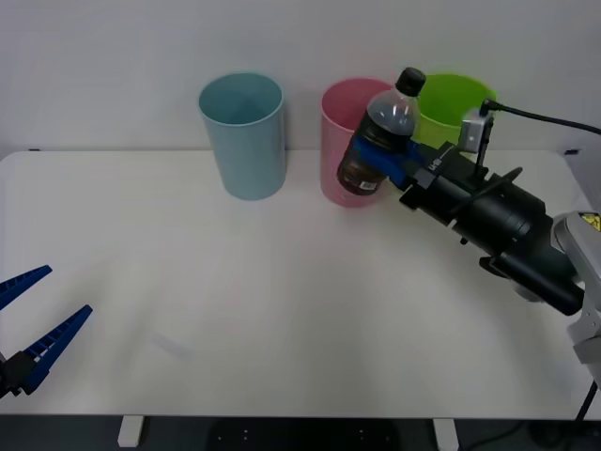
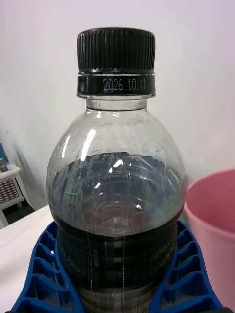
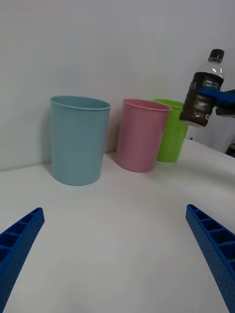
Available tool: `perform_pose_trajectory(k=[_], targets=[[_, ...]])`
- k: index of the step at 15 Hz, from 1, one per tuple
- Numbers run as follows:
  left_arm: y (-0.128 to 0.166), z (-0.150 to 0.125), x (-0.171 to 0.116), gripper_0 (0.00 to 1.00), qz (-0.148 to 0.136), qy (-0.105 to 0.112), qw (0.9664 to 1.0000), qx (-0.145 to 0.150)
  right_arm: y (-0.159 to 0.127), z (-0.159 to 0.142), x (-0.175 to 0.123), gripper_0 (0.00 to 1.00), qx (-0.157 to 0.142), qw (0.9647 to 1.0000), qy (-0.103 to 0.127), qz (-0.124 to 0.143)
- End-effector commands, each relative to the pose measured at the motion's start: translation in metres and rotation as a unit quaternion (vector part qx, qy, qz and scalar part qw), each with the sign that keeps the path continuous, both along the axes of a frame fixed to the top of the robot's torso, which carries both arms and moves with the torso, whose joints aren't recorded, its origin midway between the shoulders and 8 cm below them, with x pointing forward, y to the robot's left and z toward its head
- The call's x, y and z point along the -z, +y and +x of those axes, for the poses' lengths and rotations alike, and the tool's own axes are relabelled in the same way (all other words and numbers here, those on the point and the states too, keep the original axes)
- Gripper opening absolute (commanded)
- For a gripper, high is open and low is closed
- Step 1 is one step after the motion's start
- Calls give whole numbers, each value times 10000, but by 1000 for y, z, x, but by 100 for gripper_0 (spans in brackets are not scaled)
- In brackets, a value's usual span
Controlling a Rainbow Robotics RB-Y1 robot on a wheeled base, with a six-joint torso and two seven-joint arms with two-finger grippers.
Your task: Grasp the object on the table and drop it into the matching bin: aluminum can to the light blue bin, PET bottle to the pink bin.
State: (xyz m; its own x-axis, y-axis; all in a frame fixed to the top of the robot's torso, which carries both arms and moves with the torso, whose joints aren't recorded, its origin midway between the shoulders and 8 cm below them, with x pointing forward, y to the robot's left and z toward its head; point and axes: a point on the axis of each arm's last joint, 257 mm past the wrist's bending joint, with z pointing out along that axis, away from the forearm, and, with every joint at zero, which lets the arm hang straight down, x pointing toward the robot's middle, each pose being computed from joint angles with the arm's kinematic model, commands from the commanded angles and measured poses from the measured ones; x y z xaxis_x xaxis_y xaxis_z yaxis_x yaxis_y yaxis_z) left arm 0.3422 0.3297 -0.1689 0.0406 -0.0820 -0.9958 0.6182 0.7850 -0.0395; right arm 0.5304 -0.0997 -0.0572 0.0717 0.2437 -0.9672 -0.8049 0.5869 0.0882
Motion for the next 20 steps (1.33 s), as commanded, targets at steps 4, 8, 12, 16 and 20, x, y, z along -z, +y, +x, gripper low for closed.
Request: perform_pose_trajectory(k=[4, 8, 12, 16, 20], targets=[[0, 0, 0, 100, 0, 0, 10000, 0, -9, 34, -56, 0, 143, 9987, -417, -264], [0, 0, 0, 100, 0, 0, 10000, 0, -11, 79, -88, 0, 368, 9967, -545, -476], [0, 0, 0, 100, 0, 0, 10000, 0, -12, 118, -92, 0, 631, 9948, -452, -657], [0, 0, 0, 100, 0, 0, 10000, 0, -9, 144, -83, 0, 984, 9916, -339, -766], [0, 0, 0, 100, 0, 0, 10000, 0, -8, 156, -79, 0, 1241, 9878, -355, -875]])
